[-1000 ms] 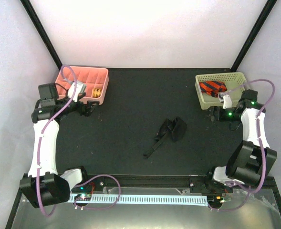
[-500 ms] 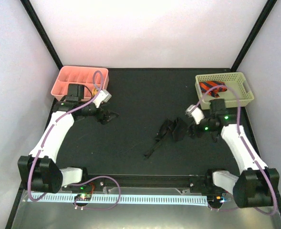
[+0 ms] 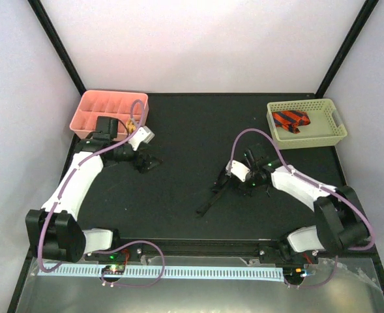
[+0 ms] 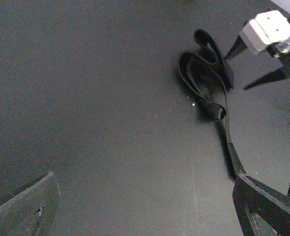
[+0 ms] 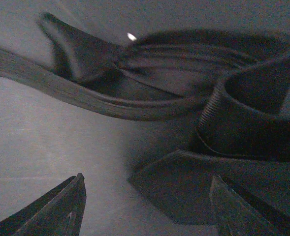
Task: Roll the ties
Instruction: Flatten out the tie at the center of the board.
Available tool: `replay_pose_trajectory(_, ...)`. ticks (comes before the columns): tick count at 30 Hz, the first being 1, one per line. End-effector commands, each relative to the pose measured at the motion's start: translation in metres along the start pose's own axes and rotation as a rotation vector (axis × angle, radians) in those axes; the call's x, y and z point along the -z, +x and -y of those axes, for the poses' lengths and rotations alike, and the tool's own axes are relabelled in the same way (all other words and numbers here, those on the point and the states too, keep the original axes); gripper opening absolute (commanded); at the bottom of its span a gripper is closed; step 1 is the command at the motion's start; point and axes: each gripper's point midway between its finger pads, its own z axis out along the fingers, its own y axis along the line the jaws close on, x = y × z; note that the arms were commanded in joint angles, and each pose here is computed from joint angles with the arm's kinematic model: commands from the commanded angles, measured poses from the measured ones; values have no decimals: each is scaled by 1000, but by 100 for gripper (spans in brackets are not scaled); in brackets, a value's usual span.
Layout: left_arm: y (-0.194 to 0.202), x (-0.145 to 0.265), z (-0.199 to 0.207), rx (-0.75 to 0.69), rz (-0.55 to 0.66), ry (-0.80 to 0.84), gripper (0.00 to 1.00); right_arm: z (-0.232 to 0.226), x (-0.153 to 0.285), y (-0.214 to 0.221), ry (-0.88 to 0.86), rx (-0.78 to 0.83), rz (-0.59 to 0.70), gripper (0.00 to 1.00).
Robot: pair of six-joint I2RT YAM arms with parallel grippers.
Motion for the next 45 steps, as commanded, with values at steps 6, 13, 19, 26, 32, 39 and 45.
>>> replay_pose_trajectory(6, 8, -29, 19, -136, -54, 27, 99, 57, -17, 20, 312, -59, -119, 57)
replay_pose_trajectory(13, 24, -80, 44, -293, -157, 99, 90, 73, 15, 15, 343, -130, -58, 3)
replay_pose_trajectory(19, 28, -127, 62, -346, -230, 165, 75, 92, 62, 21, 301, -265, 32, 2)
replay_pose_trajectory(26, 32, -181, 94, -418, -272, 251, 59, 118, 89, 57, 264, -401, 23, 2)
replay_pose_trajectory(32, 38, -216, 109, -444, -318, 278, 58, 125, 103, 73, 234, -469, 18, 2)
replay_pose_trajectory(39, 46, -241, 115, -430, -361, 285, 63, 127, 103, 90, 226, -508, -23, 2)
replay_pose_trajectory(45, 58, -255, 123, -455, -393, 280, 63, 130, 106, 102, 233, -538, -36, 2)
